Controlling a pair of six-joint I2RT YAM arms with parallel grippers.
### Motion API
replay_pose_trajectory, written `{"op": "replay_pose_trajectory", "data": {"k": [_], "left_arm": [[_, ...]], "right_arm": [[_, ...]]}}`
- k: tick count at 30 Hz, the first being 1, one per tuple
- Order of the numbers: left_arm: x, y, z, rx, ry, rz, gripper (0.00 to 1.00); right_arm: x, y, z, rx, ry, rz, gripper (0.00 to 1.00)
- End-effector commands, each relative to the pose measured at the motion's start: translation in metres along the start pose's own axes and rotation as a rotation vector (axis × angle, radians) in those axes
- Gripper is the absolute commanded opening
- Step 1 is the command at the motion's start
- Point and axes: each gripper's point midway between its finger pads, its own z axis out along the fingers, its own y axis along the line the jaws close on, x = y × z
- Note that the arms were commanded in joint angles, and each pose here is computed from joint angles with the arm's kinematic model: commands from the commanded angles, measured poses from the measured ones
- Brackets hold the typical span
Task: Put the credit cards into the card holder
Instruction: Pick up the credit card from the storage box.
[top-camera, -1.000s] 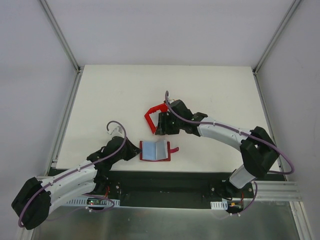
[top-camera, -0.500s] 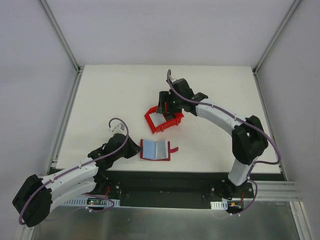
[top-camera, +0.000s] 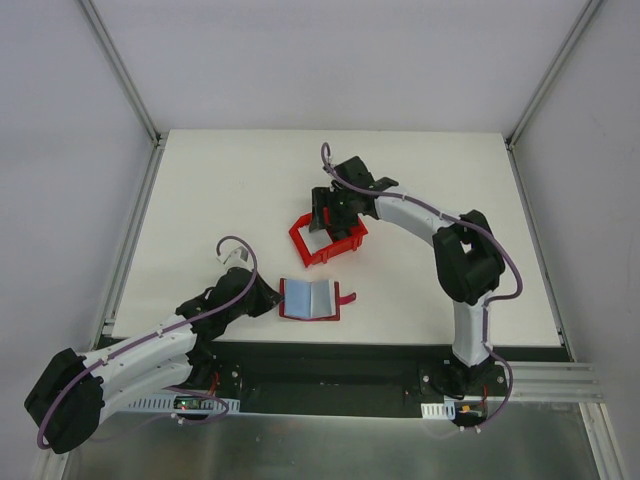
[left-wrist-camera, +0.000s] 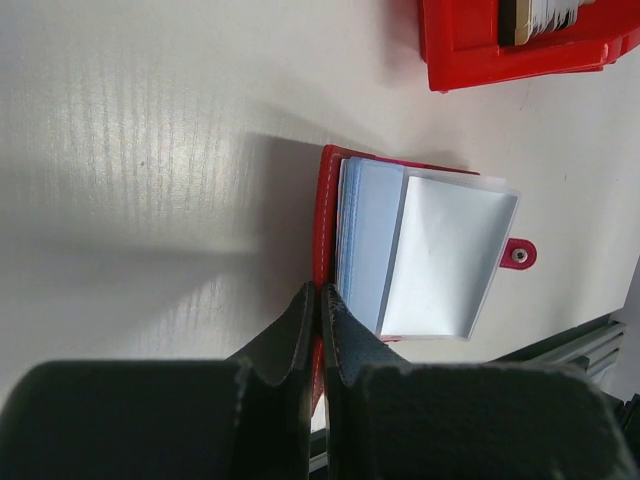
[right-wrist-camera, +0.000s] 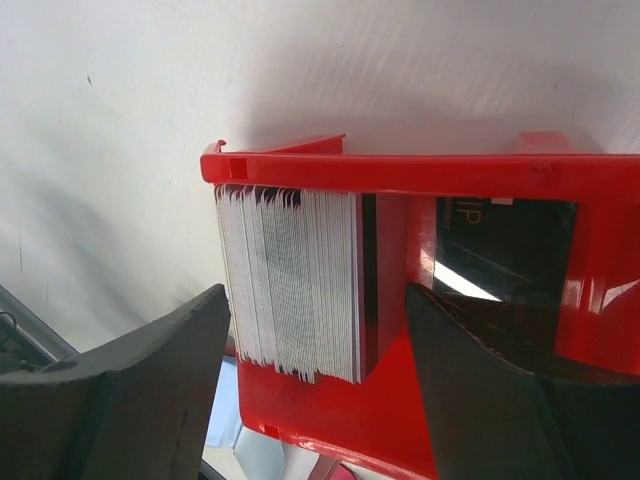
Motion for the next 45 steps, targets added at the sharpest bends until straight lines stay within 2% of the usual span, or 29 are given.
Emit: {"op": "replay_pose_trajectory", "data": {"k": [1, 12, 18, 27, 45], "left_arm": [[-0.007, -0.008, -0.001, 0.001, -0.023, -0.005, 0.0], [-0.007, -0.007, -0.001, -0.004, -0.023, -0.005, 0.0], [-0.007, -0.007, 0.0, -0.004, -0.019, -0.003, 0.0], [-0.006, -0.008, 0.0, -0.003, -0.017, -0.005, 0.0], [-0.005, -0.007, 0.001, -0.014, -0.008, -0.003, 0.0]], "right_arm": [[-0.009, 0.007, 0.0, -0.044, 0.008, -0.013, 0.73], [-0.003, 0.014, 0.007, -0.099, 0.055, 0.001, 0.7], [-0.008, 0.024, -0.001, -0.145, 0.046, -0.002, 0.54], [-0.011, 0.027, -0.009, -0.154, 0.03, -0.003, 0.38], [-0.014, 0.026, -0.015, -0.158, 0.019, 0.007, 0.29]]}}
